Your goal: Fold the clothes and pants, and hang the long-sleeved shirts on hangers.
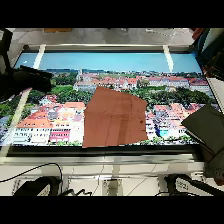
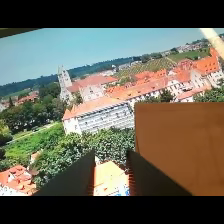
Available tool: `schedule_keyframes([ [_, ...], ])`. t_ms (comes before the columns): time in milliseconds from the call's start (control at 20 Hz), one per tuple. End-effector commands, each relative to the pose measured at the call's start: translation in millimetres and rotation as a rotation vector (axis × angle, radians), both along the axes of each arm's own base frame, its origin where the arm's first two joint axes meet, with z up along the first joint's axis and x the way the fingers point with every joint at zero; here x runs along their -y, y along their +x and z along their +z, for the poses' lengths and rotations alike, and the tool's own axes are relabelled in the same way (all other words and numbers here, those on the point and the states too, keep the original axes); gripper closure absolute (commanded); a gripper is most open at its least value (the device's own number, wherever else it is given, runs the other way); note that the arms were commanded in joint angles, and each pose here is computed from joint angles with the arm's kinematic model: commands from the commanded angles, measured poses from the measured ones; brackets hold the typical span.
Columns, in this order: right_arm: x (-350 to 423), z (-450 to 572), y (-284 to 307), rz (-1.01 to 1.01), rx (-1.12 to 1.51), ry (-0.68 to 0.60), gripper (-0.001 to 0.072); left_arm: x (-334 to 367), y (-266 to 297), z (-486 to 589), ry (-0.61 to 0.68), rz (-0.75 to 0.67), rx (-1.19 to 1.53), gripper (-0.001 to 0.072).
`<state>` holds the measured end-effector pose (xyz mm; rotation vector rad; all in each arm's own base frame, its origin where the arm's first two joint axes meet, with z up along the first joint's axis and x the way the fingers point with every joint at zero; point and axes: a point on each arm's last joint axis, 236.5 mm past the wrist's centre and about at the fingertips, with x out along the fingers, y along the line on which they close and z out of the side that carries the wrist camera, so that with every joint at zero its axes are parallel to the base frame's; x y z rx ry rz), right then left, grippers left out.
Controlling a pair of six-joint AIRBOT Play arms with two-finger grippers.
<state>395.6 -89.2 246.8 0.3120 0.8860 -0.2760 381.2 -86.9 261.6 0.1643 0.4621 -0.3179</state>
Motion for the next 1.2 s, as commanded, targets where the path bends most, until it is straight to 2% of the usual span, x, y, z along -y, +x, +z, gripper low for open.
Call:
schedule_keyframes([
  [0,-1,-5,-3,0.075,-0.035,-0.048,0.0692,-3,-12,-21,0.023,0.0,-0.099,0.0692],
  [50,-2,-13,-8,0.142,-0.076,-0.085,0.0693,-8,-20,-36,0.059,0.0,-0.167,0.0692],
  [150,-10,-36,-18,0.216,-0.166,-0.077,0.0693,-25,-41,-77,0.154,0.017,-0.326,0.0693],
  [300,-48,-94,-47,0.385,-0.355,0.068,0.0693,-42,-77,-149,0.22,0.029,-0.571,0.0694],
  [400,-76,-138,-85,0.466,-0.538,0.218,0.0694,-40,-99,-192,0.195,0.015,-0.702,0.0694],
  [500,-101,-172,-108,0.551,-0.608,0.333,0.0693,-33,-123,-226,0.154,-0.025,-0.819,0.0696],
  [650,-154,-210,-132,0.709,-0.602,0.571,0.0693,1,-153,-257,-0.008,-0.148,-0.937,0.0696],
  [750,-168,-244,-148,0.747,-0.605,0.632,0.0692,21,-161,-267,-0.129,-0.218,-0.983,0.0695],
  [800,-170,-264,-153,0.735,-0.603,0.633,0.0647,24,-162,-272,-0.162,-0.226,-1.002,0.0695],
  [900,-171,-299,-164,0.723,-0.591,0.618,0.0314,18,-163,-288,-0.158,-0.207,-1.058,0.0671],
  [950,-171,-315,-168,0.691,-0.588,0.609,0.0272,16,-164,-295,-0.154,-0.204,-1.088,0.0497],
  [1000,-170,-327,-168,0.655,-0.579,0.599,0.0272,17,-163,-301,-0.162,-0.2,-1.111,0.0254],
  [1050,-168,-336,-168,0.628,-0.568,0.589,0.0272,17,-164,-307,-0.167,-0.199,-1.14,0.0117],
  [1150,-165,-347,-165,0.583,-0.556,0.571,0.0272,17,-167,-320,-0.175,-0.196,-1.198,0.0121],
])
